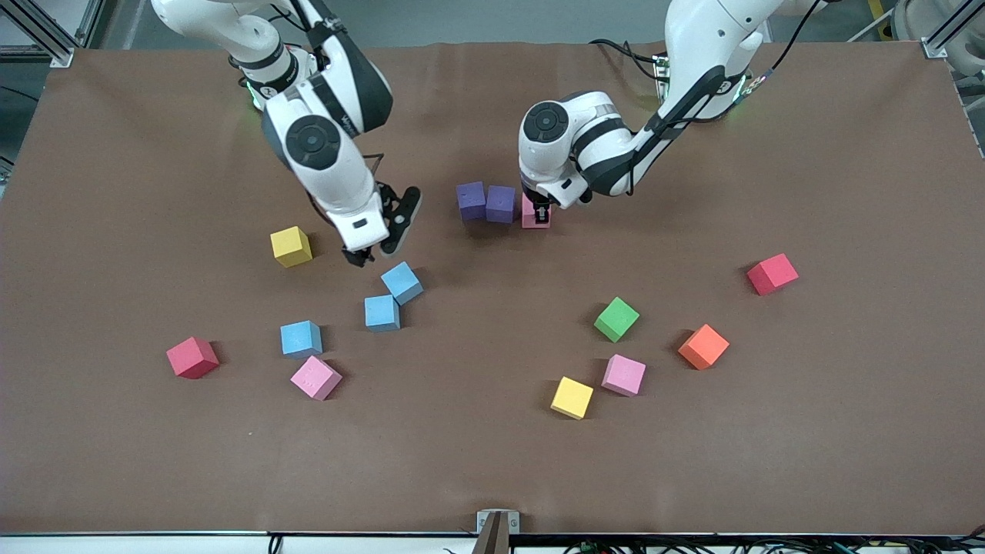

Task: Arrange 11 blocks into digit 3
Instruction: 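Grasp the pink block with the left gripper while the right gripper reaches blue, then place the pink block beside the purple blocks while the right gripper grasps blue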

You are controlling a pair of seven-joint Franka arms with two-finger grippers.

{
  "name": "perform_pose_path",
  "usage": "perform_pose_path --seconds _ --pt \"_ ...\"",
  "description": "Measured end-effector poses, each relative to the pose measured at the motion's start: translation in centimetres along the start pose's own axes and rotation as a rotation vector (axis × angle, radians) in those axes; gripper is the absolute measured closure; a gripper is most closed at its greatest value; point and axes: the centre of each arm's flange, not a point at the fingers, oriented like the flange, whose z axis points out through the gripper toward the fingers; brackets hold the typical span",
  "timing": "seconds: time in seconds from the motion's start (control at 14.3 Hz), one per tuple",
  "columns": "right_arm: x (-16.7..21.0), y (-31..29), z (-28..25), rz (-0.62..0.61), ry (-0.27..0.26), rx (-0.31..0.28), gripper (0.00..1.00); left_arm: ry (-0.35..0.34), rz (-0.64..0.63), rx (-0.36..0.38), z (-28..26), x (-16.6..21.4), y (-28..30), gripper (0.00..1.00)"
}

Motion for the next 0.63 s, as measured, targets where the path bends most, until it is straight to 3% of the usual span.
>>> perform_pose_path --seconds 0.28,0.63 --pt "-0.7 2.1 1.6 0.094 -0.020 0.008 0.00 -0.011 -0.013 0.010 0.2 -0.4 0.4 0.48" --pt "0.1 2.2 5.8 0.490 -0.046 0.015 0.00 -0.022 -0.023 0.016 0.2 -0.7 0.9 0.48"
